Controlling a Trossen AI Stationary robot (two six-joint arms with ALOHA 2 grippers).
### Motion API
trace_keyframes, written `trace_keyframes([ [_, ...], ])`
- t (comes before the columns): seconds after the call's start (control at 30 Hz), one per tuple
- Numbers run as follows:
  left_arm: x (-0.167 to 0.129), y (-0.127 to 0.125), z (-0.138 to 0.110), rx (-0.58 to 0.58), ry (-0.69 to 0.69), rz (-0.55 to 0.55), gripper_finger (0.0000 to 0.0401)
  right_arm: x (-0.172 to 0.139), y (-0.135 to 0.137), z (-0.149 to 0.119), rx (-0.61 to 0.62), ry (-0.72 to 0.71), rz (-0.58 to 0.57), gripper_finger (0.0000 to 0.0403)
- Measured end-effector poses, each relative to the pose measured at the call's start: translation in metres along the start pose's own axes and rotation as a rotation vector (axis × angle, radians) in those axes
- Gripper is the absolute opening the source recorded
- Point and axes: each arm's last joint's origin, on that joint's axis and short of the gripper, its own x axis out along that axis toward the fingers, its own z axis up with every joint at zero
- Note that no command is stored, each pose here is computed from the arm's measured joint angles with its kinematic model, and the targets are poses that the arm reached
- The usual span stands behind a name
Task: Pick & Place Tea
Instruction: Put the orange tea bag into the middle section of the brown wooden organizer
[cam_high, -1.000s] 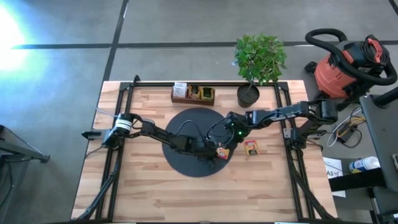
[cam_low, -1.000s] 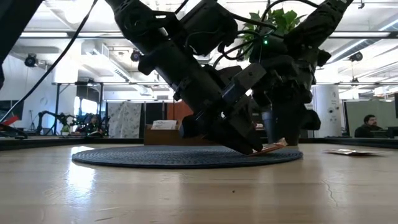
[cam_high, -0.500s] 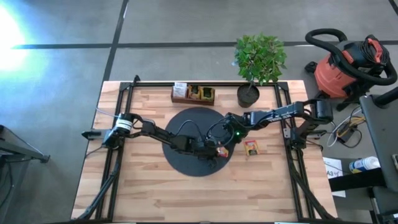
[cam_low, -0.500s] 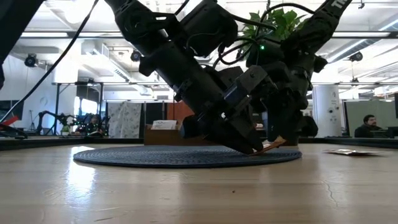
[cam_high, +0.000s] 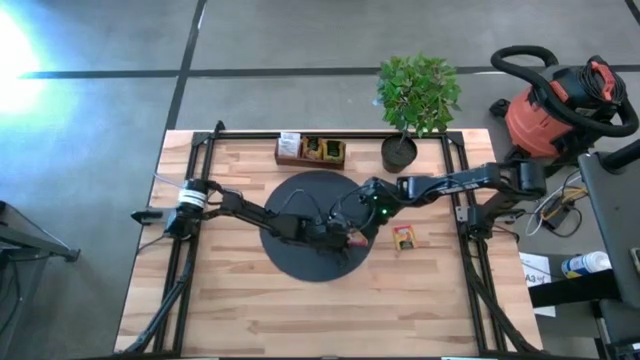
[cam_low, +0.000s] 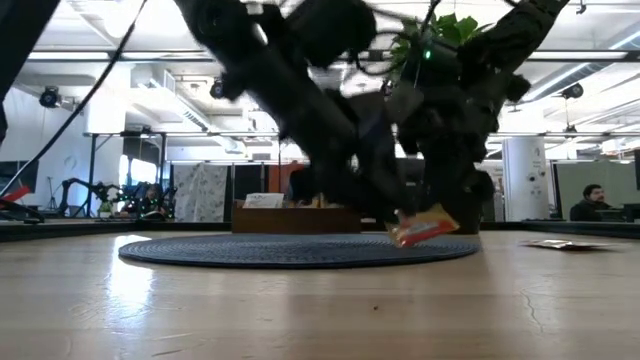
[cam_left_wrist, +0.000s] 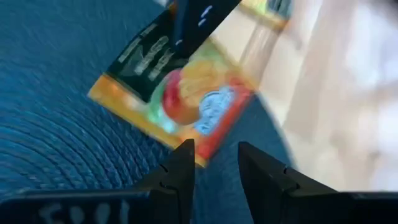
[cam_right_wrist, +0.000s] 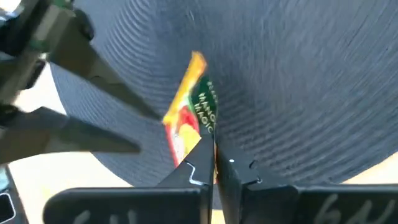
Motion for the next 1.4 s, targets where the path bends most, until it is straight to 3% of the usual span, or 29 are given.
trace_keyframes([
  [0.13, -0.031, -0.006, 0.018, -0.046, -0.045, 0.040, 0.0117, -0.018, 0.007, 0.003, -0.099, -0.099, -0.007, 0.0008],
  [0.33, -0.103, -0.014, 0.037, -0.083, -0.179, 0.250, 0.0117, -0.047, 0.025, 0.013, -0.324, -0.241, -0.003, 0.0008],
  [0.47, -0.158, -0.013, 0.042, -0.154, -0.328, 0.387, 0.0117, -0.058, 0.040, 0.030, -0.432, -0.316, -0.008, 0.0008],
  [0.6, -0.202, -0.001, 0.042, -0.244, -0.432, 0.437, 0.0117, -0.060, 0.053, 0.059, -0.501, -0.364, -0.020, 0.0008],
  [1.07, -0.289, 0.055, 0.018, -0.369, -0.618, 0.429, 0.0117, -0.040, 0.038, 0.182, -0.515, -0.396, -0.155, 0.0008],
  [1.4, -0.308, 0.082, -0.002, -0.312, -0.675, 0.477, 0.0117, -0.025, 0.001, 0.233, -0.445, -0.437, -0.271, 0.0008],
])
